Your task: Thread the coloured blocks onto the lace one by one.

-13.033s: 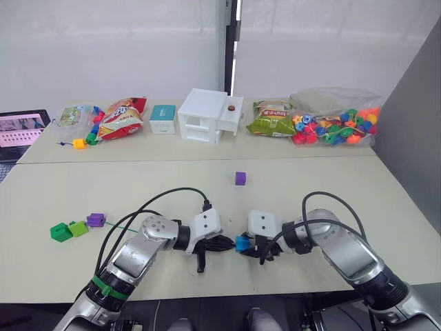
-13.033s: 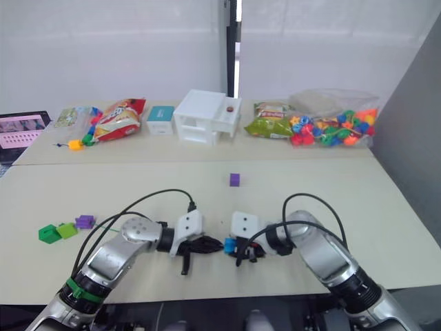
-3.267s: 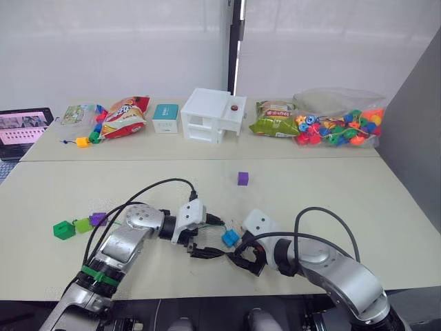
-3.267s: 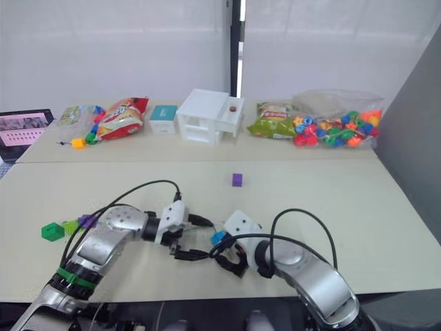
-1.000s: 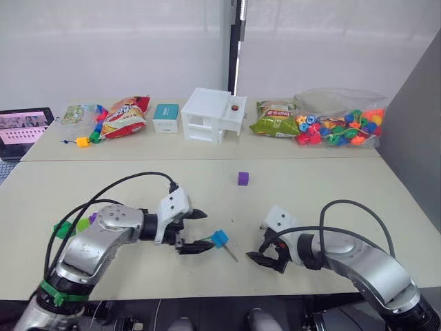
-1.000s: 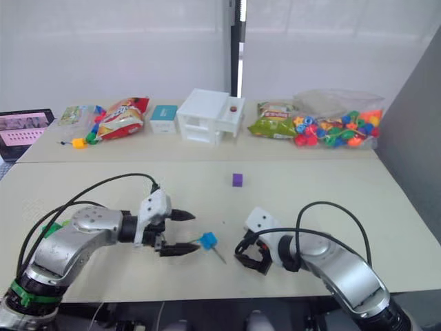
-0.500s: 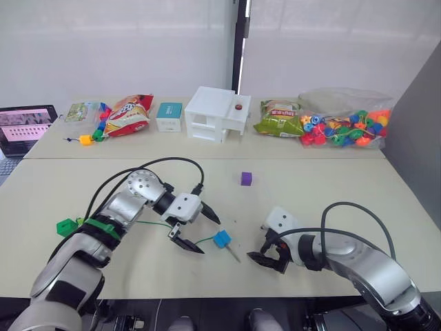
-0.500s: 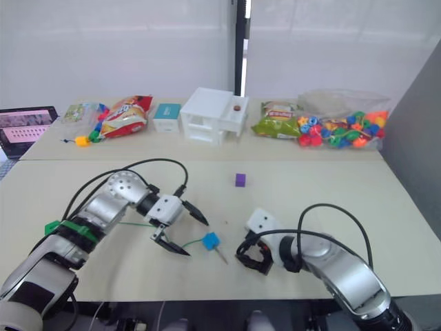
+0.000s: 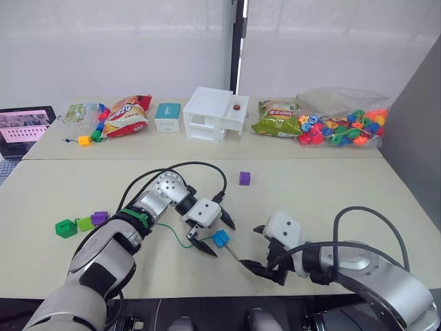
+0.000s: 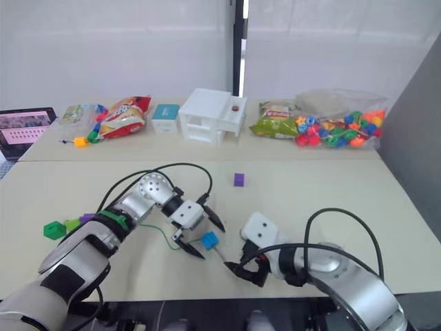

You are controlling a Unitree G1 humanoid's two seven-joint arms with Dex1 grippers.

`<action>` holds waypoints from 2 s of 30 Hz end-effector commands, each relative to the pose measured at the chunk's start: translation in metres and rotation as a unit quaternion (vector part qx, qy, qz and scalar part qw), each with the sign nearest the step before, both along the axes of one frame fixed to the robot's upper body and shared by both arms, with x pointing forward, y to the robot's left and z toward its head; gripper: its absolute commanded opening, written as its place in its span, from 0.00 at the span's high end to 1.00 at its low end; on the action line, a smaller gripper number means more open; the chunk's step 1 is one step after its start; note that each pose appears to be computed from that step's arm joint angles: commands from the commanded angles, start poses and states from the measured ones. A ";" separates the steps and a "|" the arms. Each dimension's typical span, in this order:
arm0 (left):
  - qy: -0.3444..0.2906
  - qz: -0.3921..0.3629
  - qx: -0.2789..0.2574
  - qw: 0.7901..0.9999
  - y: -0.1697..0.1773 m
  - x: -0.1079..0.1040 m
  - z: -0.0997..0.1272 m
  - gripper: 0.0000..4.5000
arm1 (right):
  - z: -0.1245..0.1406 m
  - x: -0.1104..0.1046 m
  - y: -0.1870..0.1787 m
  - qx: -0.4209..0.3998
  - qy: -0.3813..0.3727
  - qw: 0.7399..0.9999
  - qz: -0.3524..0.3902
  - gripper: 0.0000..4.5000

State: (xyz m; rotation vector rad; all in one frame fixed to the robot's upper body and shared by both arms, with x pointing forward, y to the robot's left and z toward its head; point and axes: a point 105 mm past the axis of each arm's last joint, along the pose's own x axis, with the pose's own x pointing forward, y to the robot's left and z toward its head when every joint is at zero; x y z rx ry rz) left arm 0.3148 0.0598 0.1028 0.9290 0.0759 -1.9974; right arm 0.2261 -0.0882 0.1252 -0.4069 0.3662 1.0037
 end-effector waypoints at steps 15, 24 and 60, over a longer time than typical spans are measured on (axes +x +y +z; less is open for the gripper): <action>-0.017 0.008 -0.006 1.000 -0.002 0.008 0.010 0.71 | -0.005 -0.001 0.003 -0.018 -0.011 1.000 -0.010 0.00; 0.022 0.069 -0.039 0.997 -0.001 0.001 0.018 0.71 | -0.019 0.007 0.011 -0.038 -0.023 0.999 -0.023 0.00; -0.011 0.385 0.047 0.922 0.157 0.012 0.013 0.71 | -0.020 0.043 -0.060 -0.137 -0.076 0.988 0.004 1.00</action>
